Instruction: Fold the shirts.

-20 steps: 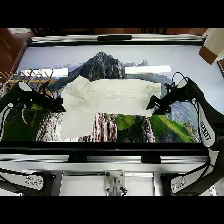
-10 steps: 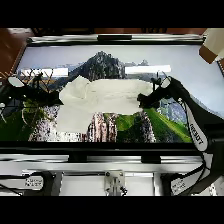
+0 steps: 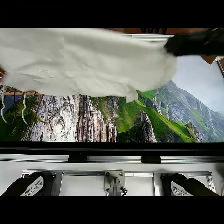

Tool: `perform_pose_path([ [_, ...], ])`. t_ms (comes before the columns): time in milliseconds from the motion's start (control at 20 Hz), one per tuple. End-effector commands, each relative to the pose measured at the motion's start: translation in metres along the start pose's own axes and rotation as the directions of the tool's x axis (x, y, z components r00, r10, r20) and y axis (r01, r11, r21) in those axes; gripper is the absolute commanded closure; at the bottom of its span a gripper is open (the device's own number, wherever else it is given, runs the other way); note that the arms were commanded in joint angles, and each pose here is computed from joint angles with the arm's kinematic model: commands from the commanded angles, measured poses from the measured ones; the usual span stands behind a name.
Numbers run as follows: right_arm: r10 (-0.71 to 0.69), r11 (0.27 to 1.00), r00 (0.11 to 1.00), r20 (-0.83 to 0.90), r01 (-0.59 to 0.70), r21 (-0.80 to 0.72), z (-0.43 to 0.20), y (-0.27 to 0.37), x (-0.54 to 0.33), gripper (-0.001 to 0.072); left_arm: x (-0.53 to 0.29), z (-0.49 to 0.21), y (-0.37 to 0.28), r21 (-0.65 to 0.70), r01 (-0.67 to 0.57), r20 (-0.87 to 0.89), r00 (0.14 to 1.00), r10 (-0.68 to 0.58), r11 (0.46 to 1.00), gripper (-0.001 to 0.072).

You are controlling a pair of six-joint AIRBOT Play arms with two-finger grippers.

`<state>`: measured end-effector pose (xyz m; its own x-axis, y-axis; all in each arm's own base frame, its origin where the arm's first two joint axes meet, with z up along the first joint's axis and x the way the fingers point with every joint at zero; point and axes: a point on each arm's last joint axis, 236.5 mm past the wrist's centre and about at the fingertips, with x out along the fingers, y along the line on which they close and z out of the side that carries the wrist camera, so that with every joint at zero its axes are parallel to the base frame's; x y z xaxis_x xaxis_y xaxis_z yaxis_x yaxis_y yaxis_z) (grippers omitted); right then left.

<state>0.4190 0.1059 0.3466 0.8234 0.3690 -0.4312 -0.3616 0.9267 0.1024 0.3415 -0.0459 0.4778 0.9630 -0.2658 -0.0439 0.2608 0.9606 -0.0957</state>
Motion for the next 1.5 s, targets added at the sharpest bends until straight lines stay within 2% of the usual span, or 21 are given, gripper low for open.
perform_pose_path([
  [0, -0.022, 0.998, 0.925, 0.379, 0.046, -0.054, 0.08, 0.032, -0.137, 0.066, -0.122, 0.101, -0.049, 0.105, -0.036, 0.367, 0.93, -0.005, 0.994, 0.0678],
  [200, -0.018, 0.999, 0.905, 0.426, 0.028, -0.019, 0.078, 0.048, -0.185, 0.066, -0.149, 0.102, -0.063, 0.129, -0.036, 0.385, 0.923, -0.017, 0.991, 0.0678],
  [350, -0.027, 0.999, 0.909, 0.417, 0.039, -0.021, 0.074, 0.047, -0.189, 0.066, -0.144, 0.1, -0.047, 0.147, -0.106, 0.374, 0.926, 0.044, 0.983, 0.0678],
  [450, -0.063, 0.997, 0.935, 0.35, 0.071, -0.012, 0.062, 0.036, -0.174, 0.0661, -0.131, 0.092, -0.031, 0.154, -0.151, 0.344, 0.935, 0.09, 0.977, 0.0677],
  [550, -0.107, 0.994, 0.973, 0.203, 0.107, 0.012, 0.034, 0.018, -0.143, 0.0661, -0.101, 0.066, -0.014, 0.145, -0.154, 0.242, 0.963, 0.116, 0.978, 0.0677],
  [700, -0.18, 0.981, 0.97, -0.163, 0.19, 0.044, -0.039, -0.021, -0.077, 0.066, -0.034, -0.032, 0.015, 0.094, -0.11, -0.11, 0.987, 0.12, 0.99, 0.0677],
  [850, -0.23, 0.963, 0.883, -0.41, 0.268, 0.035, -0.104, -0.064, 0.002, 0.066, 0.029, -0.135, 0.05, 0.011, -0.111, -0.375, 0.921, 0.107, 0.994, 0.0677],
  [950, -0.221, 0.961, 0.863, -0.455, 0.272, 0.049, -0.135, -0.085, 0.073, 0.066, 0.066, -0.2, 0.07, -0.045, -0.125, -0.503, 0.86, 0.086, 0.991, 0.0677],
  [1100, -0.161, 0.951, 0.884, -0.439, 0.258, 0.17, -0.168, -0.099, 0.174, 0.066, 0.119, -0.286, 0.084, -0.109, -0.133, -0.63, 0.775, 0.035, 0.985, 0.0677],
  [1300, -0.078, 0.882, 0.909, -0.41, 0.255, 0.396, -0.209, -0.101, 0.255, 0.066, 0.187, -0.357, 0.089, -0.186, -0.147, -0.645, 0.764, -0.007, 0.971, 0.0676],
  [1450, -0.003, 0.851, 0.874, -0.486, 0.257, 0.458, -0.254, -0.09, 0.278, 0.066, 0.212, -0.411, 0.074, -0.29, -0.16, -0.683, 0.725, -0.087, 0.944, 0.0676],
])
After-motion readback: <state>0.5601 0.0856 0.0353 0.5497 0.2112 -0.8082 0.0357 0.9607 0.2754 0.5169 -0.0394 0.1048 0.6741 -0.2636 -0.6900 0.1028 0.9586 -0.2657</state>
